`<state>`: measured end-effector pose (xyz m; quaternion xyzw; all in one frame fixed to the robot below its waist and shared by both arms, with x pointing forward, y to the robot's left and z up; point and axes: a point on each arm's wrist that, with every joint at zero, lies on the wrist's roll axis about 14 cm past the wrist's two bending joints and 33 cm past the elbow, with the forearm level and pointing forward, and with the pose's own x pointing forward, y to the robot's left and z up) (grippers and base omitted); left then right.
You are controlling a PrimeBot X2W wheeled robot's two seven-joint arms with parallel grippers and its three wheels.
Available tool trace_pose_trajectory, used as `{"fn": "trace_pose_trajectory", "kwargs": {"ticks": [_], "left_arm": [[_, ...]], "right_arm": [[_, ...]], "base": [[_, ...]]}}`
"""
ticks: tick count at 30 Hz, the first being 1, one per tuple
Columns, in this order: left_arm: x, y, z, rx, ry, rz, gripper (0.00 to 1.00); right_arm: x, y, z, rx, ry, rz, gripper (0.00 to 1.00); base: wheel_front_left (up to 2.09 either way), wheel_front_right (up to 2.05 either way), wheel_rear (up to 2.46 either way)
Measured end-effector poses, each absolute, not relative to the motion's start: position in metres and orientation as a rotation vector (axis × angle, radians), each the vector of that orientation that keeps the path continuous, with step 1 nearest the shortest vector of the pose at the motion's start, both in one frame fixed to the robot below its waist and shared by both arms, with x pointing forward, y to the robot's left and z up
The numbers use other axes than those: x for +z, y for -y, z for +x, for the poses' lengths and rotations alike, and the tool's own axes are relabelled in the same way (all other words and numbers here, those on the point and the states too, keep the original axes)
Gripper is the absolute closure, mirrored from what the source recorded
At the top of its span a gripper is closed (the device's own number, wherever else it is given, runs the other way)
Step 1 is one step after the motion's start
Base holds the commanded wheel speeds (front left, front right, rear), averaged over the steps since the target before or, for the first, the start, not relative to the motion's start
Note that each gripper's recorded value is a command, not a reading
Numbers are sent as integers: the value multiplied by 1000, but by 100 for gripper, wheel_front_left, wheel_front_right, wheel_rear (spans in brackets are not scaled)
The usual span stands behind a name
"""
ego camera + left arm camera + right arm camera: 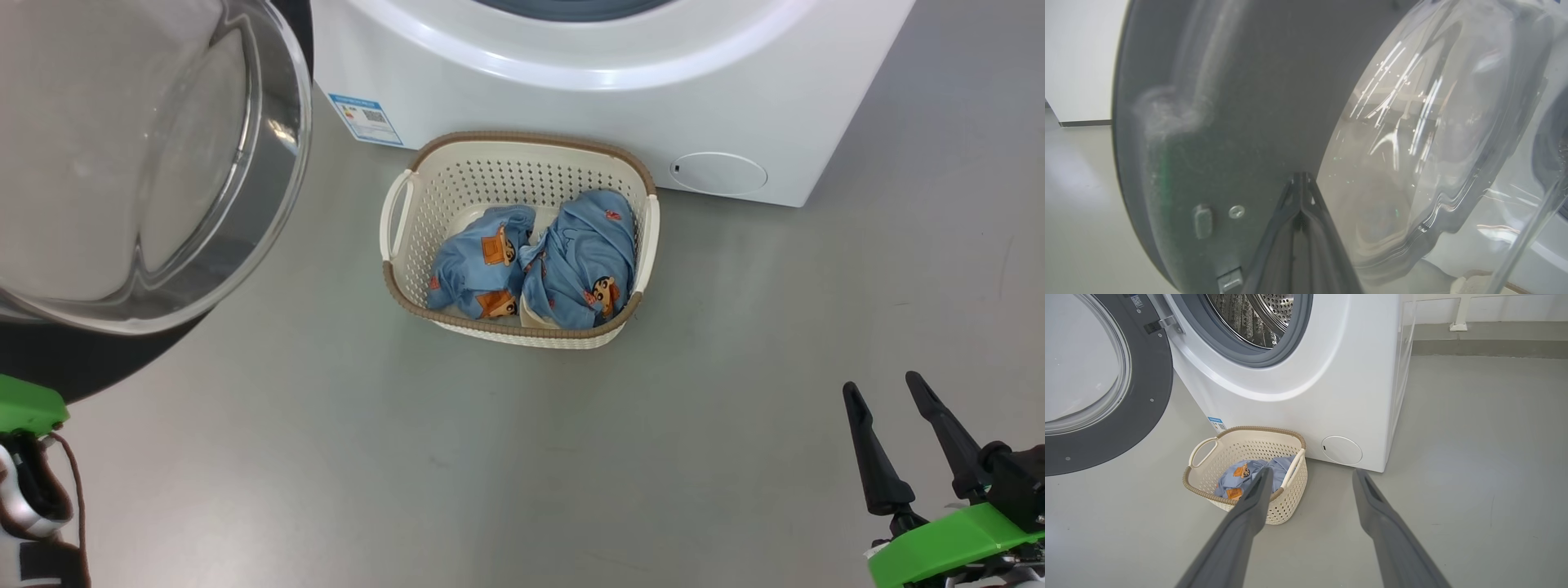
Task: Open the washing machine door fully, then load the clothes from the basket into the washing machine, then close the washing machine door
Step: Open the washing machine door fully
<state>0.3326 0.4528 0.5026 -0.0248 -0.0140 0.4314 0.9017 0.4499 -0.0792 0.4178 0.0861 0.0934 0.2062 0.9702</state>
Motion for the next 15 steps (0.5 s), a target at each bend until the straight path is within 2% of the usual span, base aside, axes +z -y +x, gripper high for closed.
{"fn": "trace_pose_trajectory", "kwargs": {"ticks": [15], "left_arm": [[514,-452,336,872,66,-45,100]], "right_arm": [[425,79,452,413,-169,176,0]], "base": [[0,0,0]]}}
